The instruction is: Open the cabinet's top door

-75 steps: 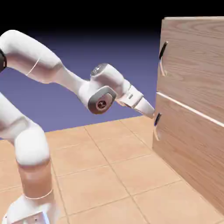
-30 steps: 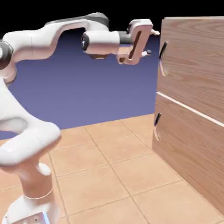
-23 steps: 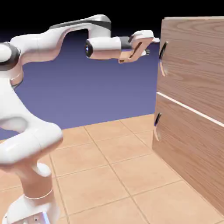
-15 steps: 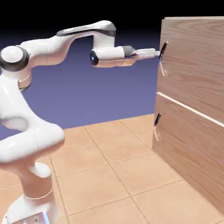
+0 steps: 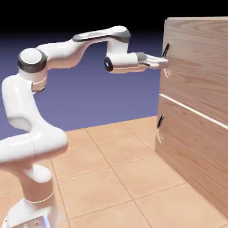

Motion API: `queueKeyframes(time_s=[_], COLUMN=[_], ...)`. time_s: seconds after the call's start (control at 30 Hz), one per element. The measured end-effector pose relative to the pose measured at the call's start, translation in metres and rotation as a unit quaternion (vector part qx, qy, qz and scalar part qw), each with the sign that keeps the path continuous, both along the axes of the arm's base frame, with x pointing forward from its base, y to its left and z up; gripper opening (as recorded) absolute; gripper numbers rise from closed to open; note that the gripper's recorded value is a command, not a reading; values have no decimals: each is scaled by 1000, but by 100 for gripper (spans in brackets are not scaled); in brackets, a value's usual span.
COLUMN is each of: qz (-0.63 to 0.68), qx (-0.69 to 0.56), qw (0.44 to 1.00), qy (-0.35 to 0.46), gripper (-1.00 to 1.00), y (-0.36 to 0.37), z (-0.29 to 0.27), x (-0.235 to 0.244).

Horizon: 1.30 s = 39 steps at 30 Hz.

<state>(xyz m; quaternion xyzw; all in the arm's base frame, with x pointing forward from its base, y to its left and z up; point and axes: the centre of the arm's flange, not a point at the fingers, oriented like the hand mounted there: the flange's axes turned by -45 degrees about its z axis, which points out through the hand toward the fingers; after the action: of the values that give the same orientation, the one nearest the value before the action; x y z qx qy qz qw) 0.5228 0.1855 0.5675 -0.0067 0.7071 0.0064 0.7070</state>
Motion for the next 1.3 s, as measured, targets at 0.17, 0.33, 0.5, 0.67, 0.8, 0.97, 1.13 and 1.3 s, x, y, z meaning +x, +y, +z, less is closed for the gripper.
queueKeyframes(time_s=[0.17,0.33,0.5,0.67,0.8,0.97,1.13,1.3], qz=[34,68,104,145,182,228,272,311], qx=[0,0,0,-1,-1,0,0,0], qw=[999,998,995,989,983,974,962,951], qy=[0,0,0,0,0,0,0,0], gripper=[-100,-100,-100,-100,-100,-100,-100,-100], y=[-12,-26,-43,-66,-90,-123,-157,-192], z=[0,0,0,0,0,0,0,0], x=[-34,-68,-103,-141,-173,-212,-245,-273])
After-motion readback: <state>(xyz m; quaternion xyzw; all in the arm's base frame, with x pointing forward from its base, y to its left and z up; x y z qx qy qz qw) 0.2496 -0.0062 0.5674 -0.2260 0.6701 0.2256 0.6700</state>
